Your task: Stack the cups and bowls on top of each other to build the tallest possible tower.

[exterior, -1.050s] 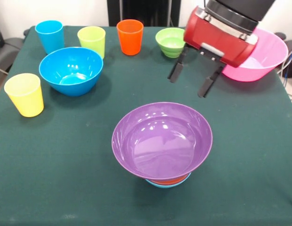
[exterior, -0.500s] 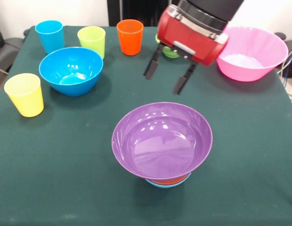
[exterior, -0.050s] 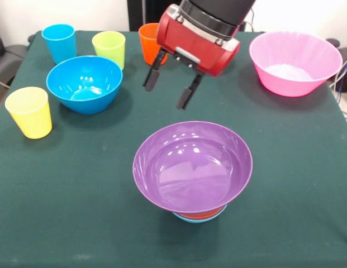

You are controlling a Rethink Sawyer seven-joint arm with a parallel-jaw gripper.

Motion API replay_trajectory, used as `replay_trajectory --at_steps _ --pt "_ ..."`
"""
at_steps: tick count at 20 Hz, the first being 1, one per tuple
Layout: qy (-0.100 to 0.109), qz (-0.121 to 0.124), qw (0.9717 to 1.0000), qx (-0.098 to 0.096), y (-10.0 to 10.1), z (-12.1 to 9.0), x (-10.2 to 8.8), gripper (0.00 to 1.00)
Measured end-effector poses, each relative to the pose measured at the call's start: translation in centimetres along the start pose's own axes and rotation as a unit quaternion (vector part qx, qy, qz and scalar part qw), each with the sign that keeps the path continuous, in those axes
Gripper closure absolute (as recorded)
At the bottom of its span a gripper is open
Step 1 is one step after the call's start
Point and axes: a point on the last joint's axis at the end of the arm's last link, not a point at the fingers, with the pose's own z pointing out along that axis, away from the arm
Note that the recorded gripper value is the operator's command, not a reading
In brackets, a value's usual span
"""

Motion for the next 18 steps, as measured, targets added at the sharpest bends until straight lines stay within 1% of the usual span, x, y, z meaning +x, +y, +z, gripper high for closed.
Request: replay_trajectory --at_steps 5,8,13,14,15,17,18 --pt "0.001 -0.001 1.0000 -0.001 -0.8 0.7 0.6 0.00" --pt "0.004 0.003 1.0000 -0.006 -0.9 0.8 1.3 0.00" --pt "0.021 0.007 0.9996 -0.015 -0.9 1.2 3.4 0.00" --pt "0.029 0.008 0.9994 -0.018 -0.9 1.5 4.4 0.00" --pt "0.034 0.008 0.9992 -0.019 -0.9 1.7 5.1 0.00" --pt "0.038 0.008 0.9990 -0.019 -0.9 1.8 5.6 0.00" --pt "0.046 0.008 0.9987 -0.020 -0.9 2.1 6.6 0.00"
